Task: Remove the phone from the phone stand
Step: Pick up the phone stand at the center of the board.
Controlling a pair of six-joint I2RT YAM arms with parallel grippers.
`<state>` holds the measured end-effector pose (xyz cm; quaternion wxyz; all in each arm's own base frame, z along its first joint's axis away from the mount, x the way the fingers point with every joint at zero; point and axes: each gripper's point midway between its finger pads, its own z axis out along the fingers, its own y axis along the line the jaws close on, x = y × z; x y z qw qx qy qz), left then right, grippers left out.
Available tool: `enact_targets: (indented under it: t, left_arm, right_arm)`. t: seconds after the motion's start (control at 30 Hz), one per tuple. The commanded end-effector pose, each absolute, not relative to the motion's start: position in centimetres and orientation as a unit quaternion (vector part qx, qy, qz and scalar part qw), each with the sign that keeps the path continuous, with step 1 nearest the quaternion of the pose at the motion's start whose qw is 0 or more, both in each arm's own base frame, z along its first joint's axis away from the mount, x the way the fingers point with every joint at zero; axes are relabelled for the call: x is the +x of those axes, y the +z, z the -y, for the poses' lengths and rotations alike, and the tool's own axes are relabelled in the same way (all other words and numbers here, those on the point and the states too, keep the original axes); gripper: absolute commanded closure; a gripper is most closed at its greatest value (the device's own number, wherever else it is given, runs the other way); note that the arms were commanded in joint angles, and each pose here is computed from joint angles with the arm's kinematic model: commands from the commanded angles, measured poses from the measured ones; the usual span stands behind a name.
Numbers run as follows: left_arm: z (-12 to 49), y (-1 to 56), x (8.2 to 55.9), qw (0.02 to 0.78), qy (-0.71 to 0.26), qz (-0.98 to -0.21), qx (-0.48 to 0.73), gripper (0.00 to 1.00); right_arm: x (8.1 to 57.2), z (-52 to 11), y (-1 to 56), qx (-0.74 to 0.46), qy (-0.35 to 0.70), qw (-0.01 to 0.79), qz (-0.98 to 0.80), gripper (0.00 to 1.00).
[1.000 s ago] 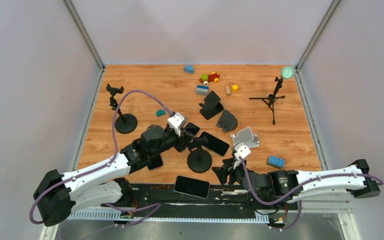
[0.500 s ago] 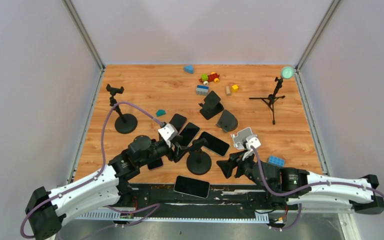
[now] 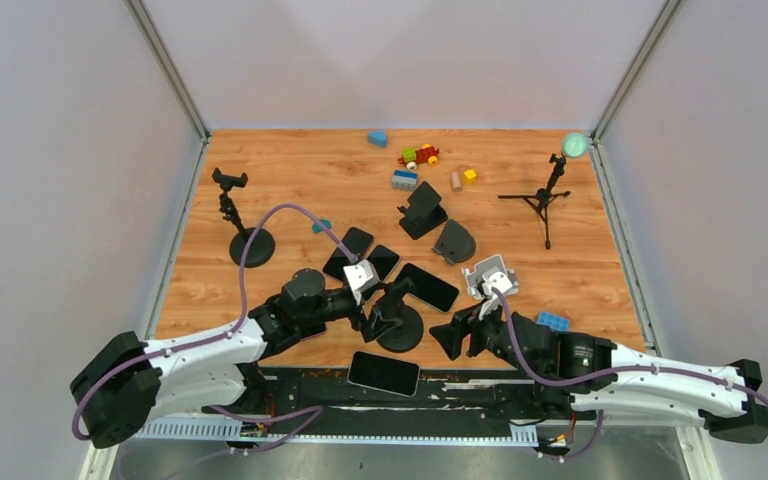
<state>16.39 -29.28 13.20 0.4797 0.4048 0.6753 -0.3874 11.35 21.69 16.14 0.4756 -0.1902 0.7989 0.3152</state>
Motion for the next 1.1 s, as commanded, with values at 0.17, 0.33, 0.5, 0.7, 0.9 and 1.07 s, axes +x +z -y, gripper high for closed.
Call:
enact_targets:
  t: [0.17,0.33,0.5,0.7,0.9,1.07]
  left_arm:
    - [32.0,16.8,15.9,0.548,-0.445,-0.556,0.439,0.1]
    - [32.7,15.4,15.4,0.532,-0.463,-0.549,0.449,0.33]
    - [33.0,15.7,15.6,0.545,-0.473,-0.538,0.436,0.59]
    - [33.0,16.1,16.4,0.55,-0.463,-0.552,0.422,0.96]
    - [32.9,17.6,17.5,0.565,-0.449,-0.56,0.407,1.0]
    - [32.2,21.2,19.8,0.607,-0.421,-0.557,0.38,1.0]
  right_arm:
    - [11.3,-21.8,18.4,-0.179,0.34,0.486,-0.785,0.32]
    - [11.3,-21.7,18.4,-0.175,0.343,0.485,-0.785,0.32]
    - [11.3,-21.6,18.5,-0.176,0.341,0.486,-0.785,0.32]
    - [11.4,-21.2,18.7,-0.168,0.343,0.489,-0.784,0.32]
    - [11.5,-20.9,18.7,-0.162,0.342,0.494,-0.783,0.33]
    - [11.6,-20.7,18.8,-0.161,0.338,0.496,-0.784,0.33]
